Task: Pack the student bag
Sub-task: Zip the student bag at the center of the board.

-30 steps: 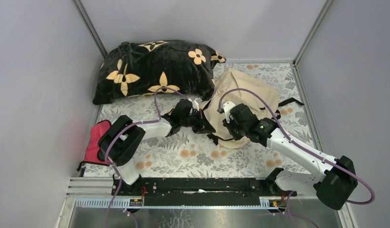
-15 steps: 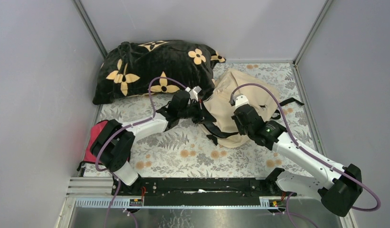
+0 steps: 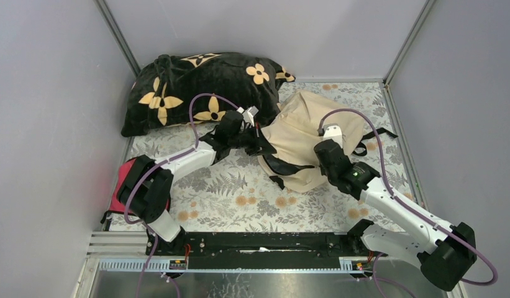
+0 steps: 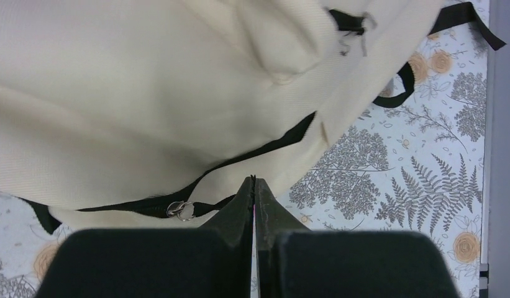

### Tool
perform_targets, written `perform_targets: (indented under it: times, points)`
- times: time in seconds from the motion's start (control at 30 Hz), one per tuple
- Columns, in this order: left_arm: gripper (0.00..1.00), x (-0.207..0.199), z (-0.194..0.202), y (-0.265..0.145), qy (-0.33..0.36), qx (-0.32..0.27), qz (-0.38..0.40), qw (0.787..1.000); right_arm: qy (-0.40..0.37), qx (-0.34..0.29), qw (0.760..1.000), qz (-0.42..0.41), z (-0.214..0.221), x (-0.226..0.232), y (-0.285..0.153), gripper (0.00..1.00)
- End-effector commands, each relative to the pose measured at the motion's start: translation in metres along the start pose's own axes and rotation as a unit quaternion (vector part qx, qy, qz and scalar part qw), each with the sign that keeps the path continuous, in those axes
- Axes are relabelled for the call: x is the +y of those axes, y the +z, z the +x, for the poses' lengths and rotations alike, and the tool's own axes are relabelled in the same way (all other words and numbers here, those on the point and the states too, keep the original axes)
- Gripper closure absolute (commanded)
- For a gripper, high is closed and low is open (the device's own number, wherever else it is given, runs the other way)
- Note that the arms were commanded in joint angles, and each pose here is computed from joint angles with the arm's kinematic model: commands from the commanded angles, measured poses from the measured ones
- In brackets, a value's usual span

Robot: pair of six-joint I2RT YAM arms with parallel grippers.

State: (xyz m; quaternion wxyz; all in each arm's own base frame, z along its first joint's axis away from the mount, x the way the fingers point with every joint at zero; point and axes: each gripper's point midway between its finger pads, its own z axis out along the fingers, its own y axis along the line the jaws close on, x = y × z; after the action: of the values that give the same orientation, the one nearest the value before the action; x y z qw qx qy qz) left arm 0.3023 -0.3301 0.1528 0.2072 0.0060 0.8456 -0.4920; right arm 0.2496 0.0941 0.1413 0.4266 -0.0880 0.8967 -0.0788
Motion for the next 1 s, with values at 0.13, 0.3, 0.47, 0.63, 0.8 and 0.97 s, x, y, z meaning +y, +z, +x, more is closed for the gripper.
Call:
perform_targets:
  times: [0.13,0.3,0.47,0.63,0.8,0.97]
  points:
    - [1.0,0.006,-0.025,-0.001,0.044,-0.011,-0.013,0.999,0.045,-0.028,0.998,-0.032,-0.024,-0.001,-0.003,1.0]
    - [0.49,0.004,-0.036,-0.004,0.105,-0.012,-0.065,0.992,0.06,-0.032,0.983,-0.168,-0.048,0.047,-0.021,1.0]
    - [0.33,-0.004,-0.054,-0.024,0.145,-0.042,-0.109,0.982,0.081,-0.023,0.964,-0.254,-0.062,0.082,-0.03,1.0]
    - [0.4,-0.011,-0.074,-0.062,0.152,-0.126,-0.18,0.964,0.083,0.0,0.959,-0.271,-0.062,0.095,-0.026,1.0]
    - [0.45,-0.027,-0.063,-0.083,0.165,-0.162,-0.177,0.957,0.086,0.001,0.959,-0.271,-0.06,0.096,-0.024,1.0]
    - [0.44,-0.055,0.001,-0.046,0.176,-0.081,-0.085,0.977,0.093,0.0,0.952,-0.291,-0.059,0.102,-0.028,1.0]
